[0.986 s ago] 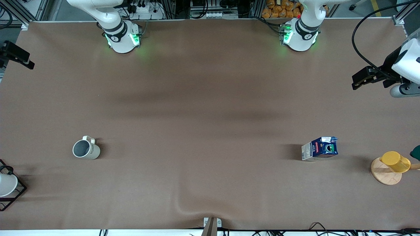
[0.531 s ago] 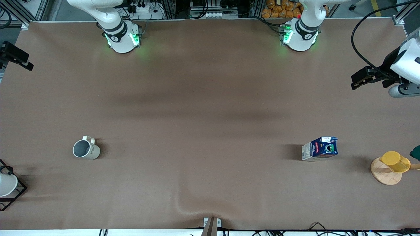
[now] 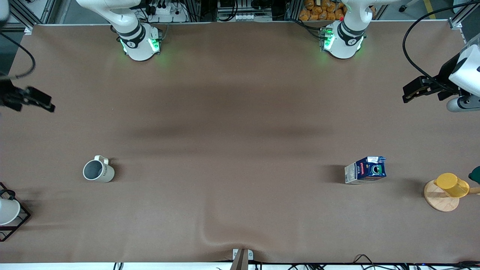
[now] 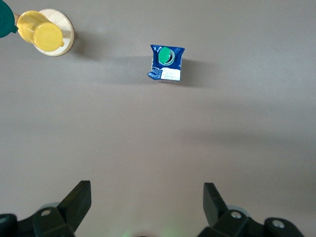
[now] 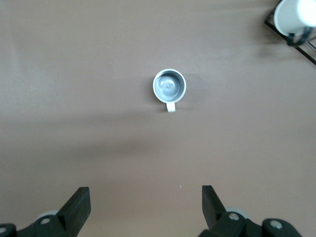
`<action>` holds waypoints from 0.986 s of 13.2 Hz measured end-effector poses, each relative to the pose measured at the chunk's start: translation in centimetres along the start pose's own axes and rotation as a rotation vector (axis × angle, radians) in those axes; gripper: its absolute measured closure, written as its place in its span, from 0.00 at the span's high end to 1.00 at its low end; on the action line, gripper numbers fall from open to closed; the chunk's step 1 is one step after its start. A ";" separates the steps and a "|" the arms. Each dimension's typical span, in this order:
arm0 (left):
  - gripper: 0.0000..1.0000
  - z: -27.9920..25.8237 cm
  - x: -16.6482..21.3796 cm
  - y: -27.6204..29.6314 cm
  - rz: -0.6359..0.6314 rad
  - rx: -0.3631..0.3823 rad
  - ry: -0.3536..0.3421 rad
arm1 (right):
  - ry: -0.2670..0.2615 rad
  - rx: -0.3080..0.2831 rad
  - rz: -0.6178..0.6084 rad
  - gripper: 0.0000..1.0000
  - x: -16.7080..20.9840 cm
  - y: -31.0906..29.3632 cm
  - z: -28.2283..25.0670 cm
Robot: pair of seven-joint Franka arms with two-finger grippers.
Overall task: Place milk next to cup
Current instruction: 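Lower the right gripper onto the white mug while the left gripper reaches the milk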
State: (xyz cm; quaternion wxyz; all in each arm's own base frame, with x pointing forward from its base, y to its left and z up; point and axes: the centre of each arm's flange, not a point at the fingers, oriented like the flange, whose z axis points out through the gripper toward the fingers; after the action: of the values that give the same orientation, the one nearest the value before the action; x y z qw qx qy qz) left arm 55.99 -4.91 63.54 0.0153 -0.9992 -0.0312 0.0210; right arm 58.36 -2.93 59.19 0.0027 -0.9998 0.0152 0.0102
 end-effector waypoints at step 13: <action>1.00 15.7 10.5 0.8 0.008 -0.007 0.003 | -0.029 -0.006 -0.117 0.96 11.6 1.8 29.0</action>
State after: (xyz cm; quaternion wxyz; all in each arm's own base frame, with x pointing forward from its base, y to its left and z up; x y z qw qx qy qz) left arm 65.78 -4.55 47.41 0.0118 -0.9994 -0.0272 0.0196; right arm 69.33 -4.94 29.94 0.0005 -0.9988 -0.0433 0.0247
